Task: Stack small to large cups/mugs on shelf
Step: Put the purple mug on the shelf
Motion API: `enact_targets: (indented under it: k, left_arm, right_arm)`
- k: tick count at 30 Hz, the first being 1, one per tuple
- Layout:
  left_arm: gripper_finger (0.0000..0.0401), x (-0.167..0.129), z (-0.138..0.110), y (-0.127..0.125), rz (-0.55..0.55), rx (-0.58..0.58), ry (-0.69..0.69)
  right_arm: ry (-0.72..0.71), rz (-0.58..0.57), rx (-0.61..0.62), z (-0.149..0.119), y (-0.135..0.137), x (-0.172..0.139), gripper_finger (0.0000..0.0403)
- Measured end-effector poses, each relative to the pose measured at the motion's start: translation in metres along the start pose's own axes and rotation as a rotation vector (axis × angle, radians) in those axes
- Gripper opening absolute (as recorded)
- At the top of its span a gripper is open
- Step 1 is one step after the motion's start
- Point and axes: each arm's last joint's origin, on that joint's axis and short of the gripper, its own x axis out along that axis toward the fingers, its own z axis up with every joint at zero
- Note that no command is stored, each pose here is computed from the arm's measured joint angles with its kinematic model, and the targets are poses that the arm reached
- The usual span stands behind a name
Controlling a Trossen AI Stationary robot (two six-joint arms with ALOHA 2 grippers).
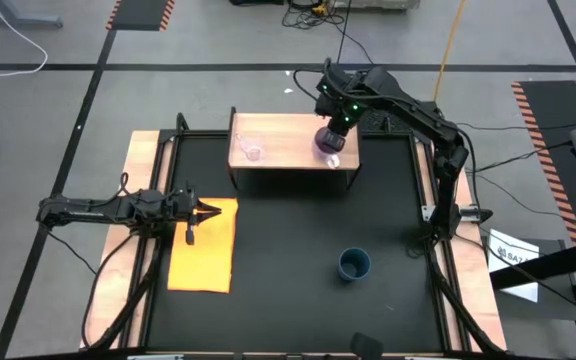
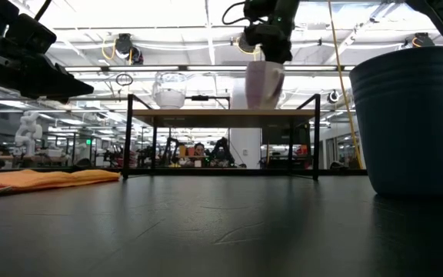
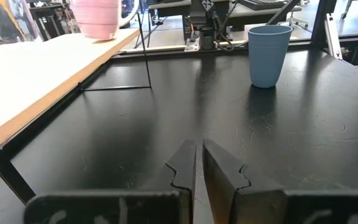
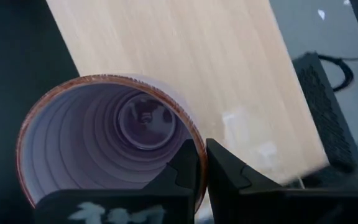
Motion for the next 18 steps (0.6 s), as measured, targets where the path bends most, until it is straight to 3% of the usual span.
enact_targets:
  k: [8,18]
  left_arm:
    - [0.0033,0.000,0.000,0.000,0.001,0.009,-0.004]
    - [0.0033,0.000,0.000,0.000,0.002,0.008,-0.005]
  right_arm:
    - [-0.022,-0.016,-0.008,-0.003,-0.007,-0.022,0.0005]
    - [0.025,-0.013,-0.006,-0.003,-0.011,-0.013,0.0005]
